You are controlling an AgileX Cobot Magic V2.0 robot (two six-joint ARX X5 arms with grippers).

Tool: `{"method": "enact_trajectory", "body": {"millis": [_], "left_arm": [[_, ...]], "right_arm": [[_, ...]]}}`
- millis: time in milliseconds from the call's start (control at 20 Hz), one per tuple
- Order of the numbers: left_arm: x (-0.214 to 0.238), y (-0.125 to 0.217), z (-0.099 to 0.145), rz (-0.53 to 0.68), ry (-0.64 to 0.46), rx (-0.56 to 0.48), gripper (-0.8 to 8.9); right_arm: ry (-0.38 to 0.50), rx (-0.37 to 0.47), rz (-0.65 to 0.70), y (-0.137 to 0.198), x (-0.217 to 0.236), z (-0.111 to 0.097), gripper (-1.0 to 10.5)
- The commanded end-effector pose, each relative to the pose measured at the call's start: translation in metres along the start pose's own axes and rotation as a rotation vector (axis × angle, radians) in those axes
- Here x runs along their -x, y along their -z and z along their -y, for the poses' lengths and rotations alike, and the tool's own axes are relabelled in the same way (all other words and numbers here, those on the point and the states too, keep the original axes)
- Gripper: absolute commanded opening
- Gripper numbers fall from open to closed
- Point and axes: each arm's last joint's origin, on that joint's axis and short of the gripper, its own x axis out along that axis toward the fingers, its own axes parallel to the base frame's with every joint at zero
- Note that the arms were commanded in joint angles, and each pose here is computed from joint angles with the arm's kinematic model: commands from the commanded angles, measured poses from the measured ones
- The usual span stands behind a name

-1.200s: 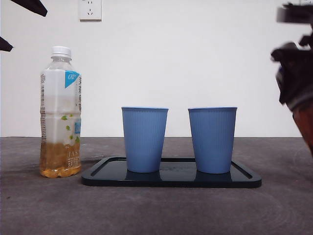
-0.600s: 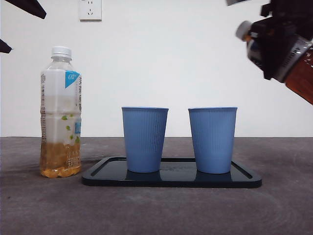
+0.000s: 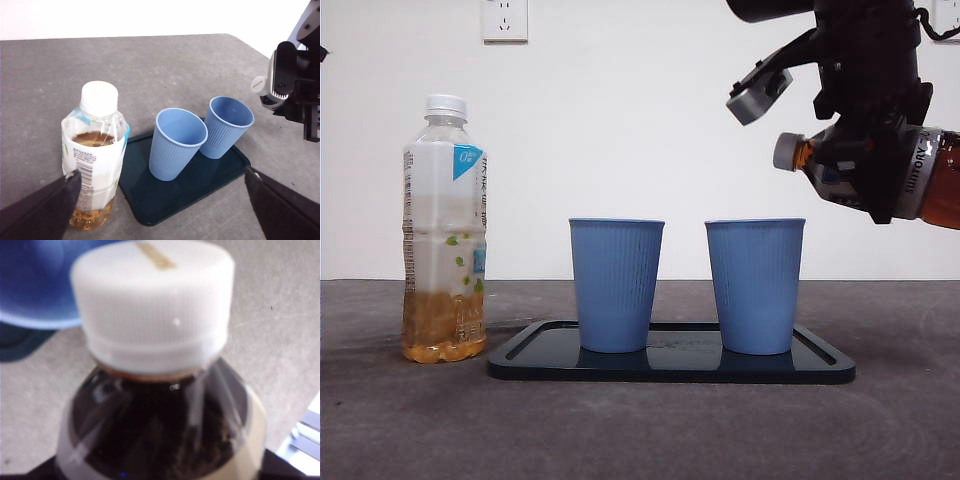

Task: Pour the drink into the cup

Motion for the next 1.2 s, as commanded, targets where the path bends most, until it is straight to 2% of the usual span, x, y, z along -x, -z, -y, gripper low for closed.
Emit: {"method": "enact_trajectory", "body": {"millis": [50,100,300,500,1000,1200], "left_arm": [[0.002,-0.006,0.003,0.023,0.006,-0.034,5.27],[0.002,-0.006,0.003,0.023,0.007,-0.034,5.27],[0.002,-0.006,0.003,0.024,0.007,-0.034,5.27],[0.002,-0.006,0.003,0.024,0.007,-0.034,5.27],[0.003,-0.006,0.006,0.025,0.027,-0.043,5.27],[0.003,-0.006,0.006,0.024,0.032,-0.044,5.27]], "right_arm": [[0.065,0.035,0.006,-0.006,0.008,0.003,1.3],[0.091,0.042,-0.006,-0.005,0.008,0.004,1.3],[0.104,0.066,-0.018,-0.004,0.008,0.004,1.3],[0.158,0.127,-0.034,-0.007,0.01,0.0,1.3],[0.229,0.239,-0.101,-0.016,0.0,-0.014,1.3],[0.228,0.252,-0.109,-0.017,-0.002,-0.016,1.3]]}}
